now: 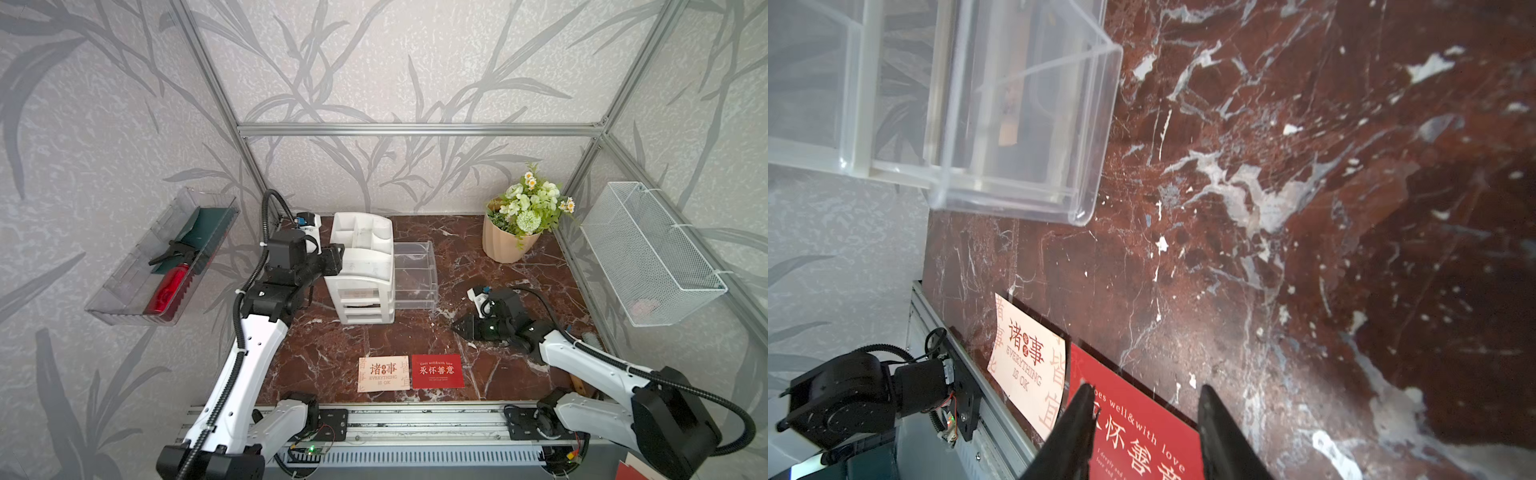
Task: Take the postcards out of the drawer
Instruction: Place the postcard at the center of the board, then close the drawer in the storage box.
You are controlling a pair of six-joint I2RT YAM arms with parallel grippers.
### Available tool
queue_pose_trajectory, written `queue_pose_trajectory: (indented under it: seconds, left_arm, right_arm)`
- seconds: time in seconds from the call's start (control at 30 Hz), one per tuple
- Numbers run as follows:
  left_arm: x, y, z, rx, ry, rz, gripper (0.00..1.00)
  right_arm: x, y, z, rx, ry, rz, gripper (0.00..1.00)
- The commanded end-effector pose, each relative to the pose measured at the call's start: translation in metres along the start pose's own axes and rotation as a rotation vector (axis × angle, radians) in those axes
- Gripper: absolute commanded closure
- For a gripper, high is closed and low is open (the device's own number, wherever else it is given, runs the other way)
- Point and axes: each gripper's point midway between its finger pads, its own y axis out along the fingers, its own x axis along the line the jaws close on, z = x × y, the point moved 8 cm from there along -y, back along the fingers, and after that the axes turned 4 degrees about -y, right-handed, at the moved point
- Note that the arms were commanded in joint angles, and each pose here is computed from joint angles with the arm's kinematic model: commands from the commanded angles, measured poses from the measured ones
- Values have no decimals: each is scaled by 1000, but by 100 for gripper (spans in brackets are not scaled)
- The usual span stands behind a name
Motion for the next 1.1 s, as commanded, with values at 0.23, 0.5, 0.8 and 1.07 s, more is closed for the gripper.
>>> queue_pose_trajectory:
  seconds: [0.23,0.5,0.8,1.07]
  left_arm:
    - [28,17,-13,-18,-68,-66,50]
    - [32,26,-7,13,-73,-70,51]
    - [36,34,1,58,-65,-80,55]
    - [37,46,5,104,-73,-68,60]
  right_arm:
    - [-6,-2,-56,-78,-39,-84,52]
    - [-19,17,-82,-64,-31,-91,48]
    - [-20,40,-110,-62,-19,-147,49]
    - [-25,61,-122,-41,8,-182,51]
